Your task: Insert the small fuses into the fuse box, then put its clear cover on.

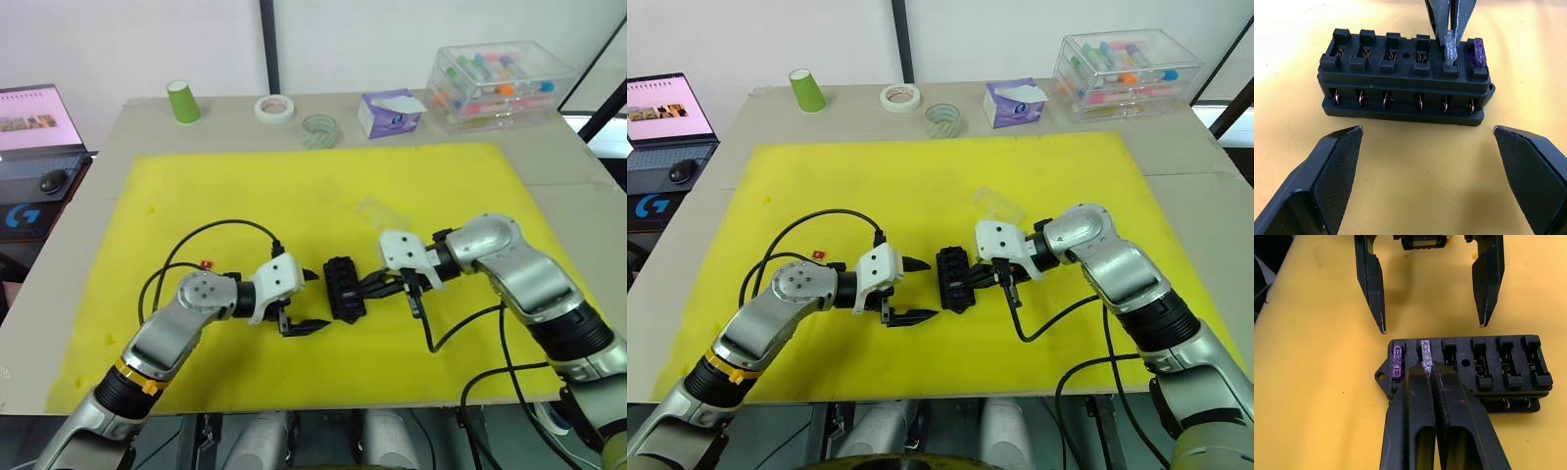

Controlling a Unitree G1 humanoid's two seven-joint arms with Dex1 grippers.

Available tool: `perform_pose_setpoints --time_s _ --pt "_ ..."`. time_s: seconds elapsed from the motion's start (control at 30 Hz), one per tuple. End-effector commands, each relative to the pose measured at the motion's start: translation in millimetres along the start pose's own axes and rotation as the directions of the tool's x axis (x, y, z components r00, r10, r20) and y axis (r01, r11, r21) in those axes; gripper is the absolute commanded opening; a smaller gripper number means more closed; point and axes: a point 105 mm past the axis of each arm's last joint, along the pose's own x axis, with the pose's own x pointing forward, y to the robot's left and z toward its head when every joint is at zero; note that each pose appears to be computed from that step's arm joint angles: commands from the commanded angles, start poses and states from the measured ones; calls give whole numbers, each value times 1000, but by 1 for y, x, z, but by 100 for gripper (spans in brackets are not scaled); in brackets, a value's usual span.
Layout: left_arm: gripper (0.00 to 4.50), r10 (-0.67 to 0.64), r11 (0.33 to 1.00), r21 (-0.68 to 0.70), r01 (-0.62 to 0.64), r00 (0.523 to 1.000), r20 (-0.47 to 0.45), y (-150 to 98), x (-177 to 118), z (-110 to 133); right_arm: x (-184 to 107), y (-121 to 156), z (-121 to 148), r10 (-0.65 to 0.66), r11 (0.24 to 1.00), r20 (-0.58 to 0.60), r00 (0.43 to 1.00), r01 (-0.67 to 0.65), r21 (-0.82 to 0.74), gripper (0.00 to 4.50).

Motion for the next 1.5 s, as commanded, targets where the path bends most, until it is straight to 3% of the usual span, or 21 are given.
perform_pose_setpoints --time_s 0.03,0.3,0.83,1.5 --pt "447 1 999 44 -3 999 35 -1 -1 12 3 1 -14 -4 1000 -63 998 5 20 0" --pt "447 11 999 39 -13 999 51 0 0 14 4 4 -18 10 997 -78 997 -4 79 0" --pt "447 19 999 39 -21 998 59 4 5 14 4 5 -26 -63 998 -73 995 65 20 0" --pt "447 18 999 39 -21 998 64 5 6 15 0 5 -8 -76 997 73 994 73 39 0"
